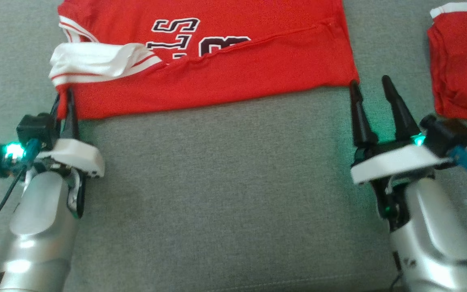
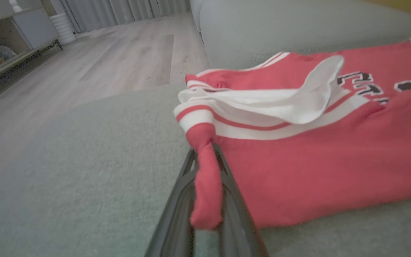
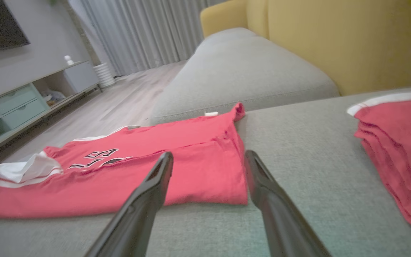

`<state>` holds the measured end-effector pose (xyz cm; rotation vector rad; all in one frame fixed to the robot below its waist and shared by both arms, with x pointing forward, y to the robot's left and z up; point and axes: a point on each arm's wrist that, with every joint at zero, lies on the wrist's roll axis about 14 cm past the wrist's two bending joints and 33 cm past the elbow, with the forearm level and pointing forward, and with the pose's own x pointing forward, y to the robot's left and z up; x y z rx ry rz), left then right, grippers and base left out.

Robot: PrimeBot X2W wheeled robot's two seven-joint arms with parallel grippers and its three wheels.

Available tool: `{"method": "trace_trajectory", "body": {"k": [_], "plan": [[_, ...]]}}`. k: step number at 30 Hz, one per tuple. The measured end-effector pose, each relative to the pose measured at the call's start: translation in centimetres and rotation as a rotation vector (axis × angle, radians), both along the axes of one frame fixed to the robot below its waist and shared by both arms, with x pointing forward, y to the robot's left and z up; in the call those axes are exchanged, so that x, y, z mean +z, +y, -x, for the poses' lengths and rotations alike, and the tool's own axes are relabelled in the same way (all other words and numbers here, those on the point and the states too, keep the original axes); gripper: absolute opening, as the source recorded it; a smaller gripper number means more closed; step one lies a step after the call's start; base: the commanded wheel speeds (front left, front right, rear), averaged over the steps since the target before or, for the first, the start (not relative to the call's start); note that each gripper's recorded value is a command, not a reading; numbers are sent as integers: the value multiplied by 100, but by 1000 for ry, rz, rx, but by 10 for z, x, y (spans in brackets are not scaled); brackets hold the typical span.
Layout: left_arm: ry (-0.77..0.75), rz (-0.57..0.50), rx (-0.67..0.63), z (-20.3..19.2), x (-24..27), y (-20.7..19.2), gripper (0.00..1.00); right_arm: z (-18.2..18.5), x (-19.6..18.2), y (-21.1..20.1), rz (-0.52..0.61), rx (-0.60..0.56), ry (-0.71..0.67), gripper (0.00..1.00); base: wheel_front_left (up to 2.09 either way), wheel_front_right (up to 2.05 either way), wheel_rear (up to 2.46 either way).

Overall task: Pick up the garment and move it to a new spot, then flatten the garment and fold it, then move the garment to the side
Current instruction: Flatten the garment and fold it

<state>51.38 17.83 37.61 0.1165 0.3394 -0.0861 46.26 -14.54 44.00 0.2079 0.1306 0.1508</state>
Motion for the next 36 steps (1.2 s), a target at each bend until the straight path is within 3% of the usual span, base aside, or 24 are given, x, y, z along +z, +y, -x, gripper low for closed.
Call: {"method": "trace_trajectory", "body": {"k": [3, 14, 19, 20, 21, 25, 36], "plan": [[-95, 23, -16, -7, 26, -7, 0, -10, -15, -5, -65, -23, 103, 100, 0, 0, 0], [-261, 39, -94, -12, 77, -26, 0, -35, -72, -4, 110, 29, 397, 100, 0, 0, 0], [-260, 41, -107, -8, 75, -29, 0, -45, -76, 0, 172, 60, 423, 100, 0, 0, 0], [-256, 42, -105, -6, 74, -29, 0, -48, -76, 1, 187, 69, 428, 62, 0, 0, 0], [-253, 42, -104, -5, 73, -28, 0, -49, -77, 2, 206, 80, 436, 0, 0, 0, 0], [-243, 37, -99, -1, 71, -25, 0, -50, -75, 5, 270, 108, 432, 0, 0, 0, 0], [-136, -8, -118, 40, 49, -15, 0, -11, -66, -23, 243, 19, 406, 0, 0, 0, 0]]}}
